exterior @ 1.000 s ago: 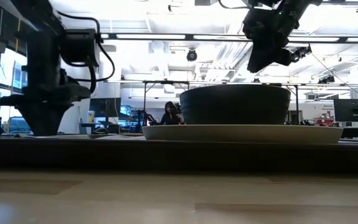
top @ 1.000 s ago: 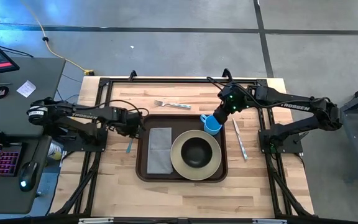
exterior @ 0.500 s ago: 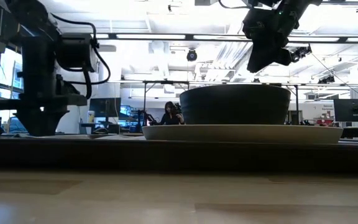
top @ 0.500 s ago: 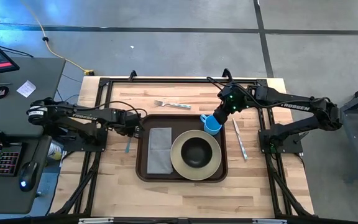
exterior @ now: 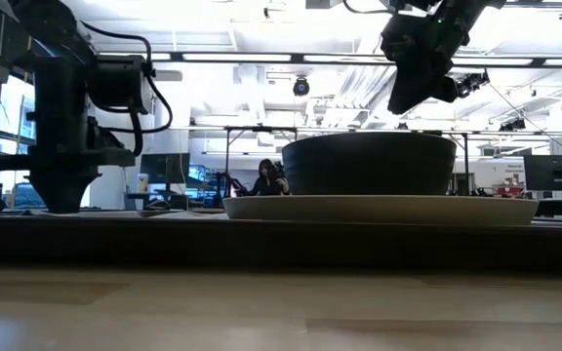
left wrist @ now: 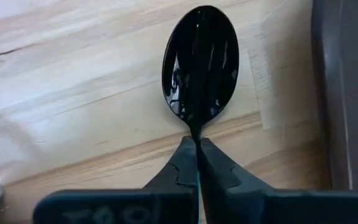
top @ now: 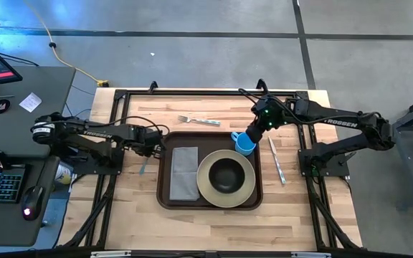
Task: Set up tray
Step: Put the blue spoon on top of the gray napkin on the dark brown serving tray
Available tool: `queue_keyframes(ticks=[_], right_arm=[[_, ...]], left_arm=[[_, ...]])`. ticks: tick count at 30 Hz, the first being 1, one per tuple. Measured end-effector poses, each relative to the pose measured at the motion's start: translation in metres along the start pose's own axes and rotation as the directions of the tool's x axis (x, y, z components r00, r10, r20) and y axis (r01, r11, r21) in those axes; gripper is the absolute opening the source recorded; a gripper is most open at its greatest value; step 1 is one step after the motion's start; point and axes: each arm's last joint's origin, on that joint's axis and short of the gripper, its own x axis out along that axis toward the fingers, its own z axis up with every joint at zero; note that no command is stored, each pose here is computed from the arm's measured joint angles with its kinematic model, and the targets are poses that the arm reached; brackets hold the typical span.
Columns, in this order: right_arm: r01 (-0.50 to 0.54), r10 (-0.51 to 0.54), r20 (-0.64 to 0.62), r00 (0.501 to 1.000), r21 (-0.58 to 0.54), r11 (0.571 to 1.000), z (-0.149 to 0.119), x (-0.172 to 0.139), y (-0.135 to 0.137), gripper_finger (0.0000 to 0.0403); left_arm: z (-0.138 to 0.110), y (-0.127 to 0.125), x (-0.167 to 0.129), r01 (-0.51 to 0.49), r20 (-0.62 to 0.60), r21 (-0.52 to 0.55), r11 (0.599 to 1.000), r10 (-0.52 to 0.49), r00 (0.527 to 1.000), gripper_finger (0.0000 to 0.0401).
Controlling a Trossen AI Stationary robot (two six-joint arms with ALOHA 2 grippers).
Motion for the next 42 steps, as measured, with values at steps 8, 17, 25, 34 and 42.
queue_keyframes(ticks=[8,17,25,34,42], right_arm=[[0.008,-0.008,0.004,1.0,0.0,1.0,0.0,0.0,0.0,0.0071],[0.022,-0.023,0.018,1.0,0.038,0.999,0.001,0.0,0.0,0.0071],[-0.015,0.007,0.082,0.997,0.1,0.995,0.007,0.0,0.002,0.0071],[-0.113,0.104,0.115,0.988,0.082,0.99,0.012,-0.002,0.007,0.0071],[-0.246,0.251,0.106,0.962,-0.061,0.967,0.008,-0.021,0.009,0.0071]], left_arm=[[0.006,-0.012,-0.018,0.057,-0.026,-0.008,0.998,-0.057,0.998,0.0031],[0.02,-0.032,-0.056,0.107,0.027,-0.003,0.994,-0.107,0.994,0.0031],[0.036,-0.054,-0.1,0.236,0.114,0.047,0.971,-0.24,0.964,0.0031],[0.039,-0.062,-0.118,0.314,0.134,-0.049,0.948,-0.305,0.943,0.0031],[0.009,-0.076,-0.119,0.332,0.158,-0.195,0.923,-0.304,0.939,0.0031]])
